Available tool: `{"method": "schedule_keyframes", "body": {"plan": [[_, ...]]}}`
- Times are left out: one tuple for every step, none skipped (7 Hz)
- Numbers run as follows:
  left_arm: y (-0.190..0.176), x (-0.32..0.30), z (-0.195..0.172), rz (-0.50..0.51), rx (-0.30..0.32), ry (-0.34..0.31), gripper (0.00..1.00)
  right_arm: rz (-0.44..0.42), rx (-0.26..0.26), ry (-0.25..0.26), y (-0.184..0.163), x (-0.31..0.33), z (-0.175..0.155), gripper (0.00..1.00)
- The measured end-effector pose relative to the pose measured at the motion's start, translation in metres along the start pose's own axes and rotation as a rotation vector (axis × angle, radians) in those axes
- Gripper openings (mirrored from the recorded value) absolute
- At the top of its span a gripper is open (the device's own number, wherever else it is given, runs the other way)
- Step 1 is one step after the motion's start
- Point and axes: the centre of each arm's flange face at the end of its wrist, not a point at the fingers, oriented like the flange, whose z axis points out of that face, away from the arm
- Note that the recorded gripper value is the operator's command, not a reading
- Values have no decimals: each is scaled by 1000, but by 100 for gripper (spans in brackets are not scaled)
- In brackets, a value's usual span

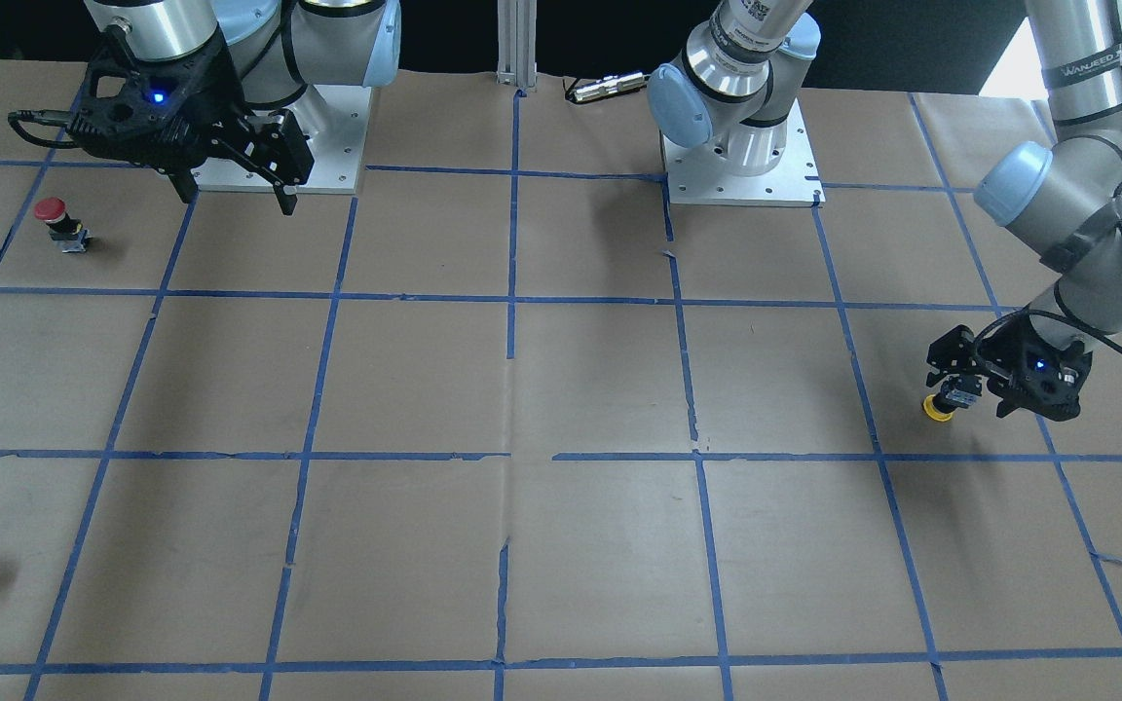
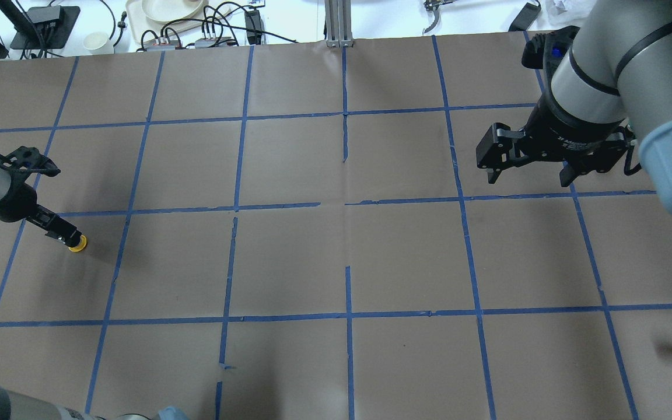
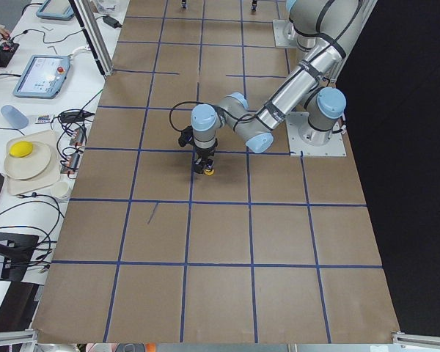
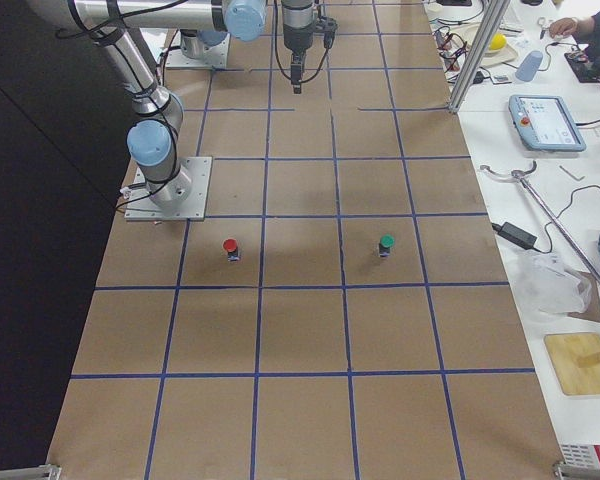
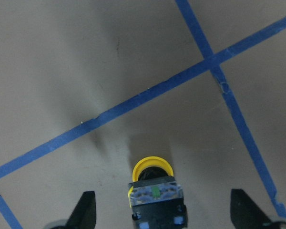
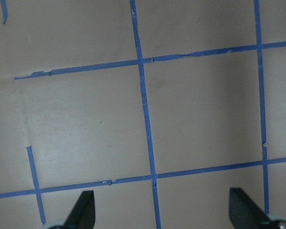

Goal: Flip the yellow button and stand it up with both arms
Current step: 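Close the left gripper on the button's black base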

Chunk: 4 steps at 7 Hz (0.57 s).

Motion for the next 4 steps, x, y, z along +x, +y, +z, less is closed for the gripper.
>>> {"method": "schedule_keyframes", "body": {"plan": [[5,2,4,-31,-31,-10,45,-2,0,-1,0,0,0,100],[9,3,4,-57,-61,-23,31,-6,0,-1,0,0,0,100],[10,4,3,-67,-73,-30,28,-8,-1,-3,0,0,0,100],[8,7,-1,-64,-66,-29,26,-9,-3,-3,0,0,0,100]]}}
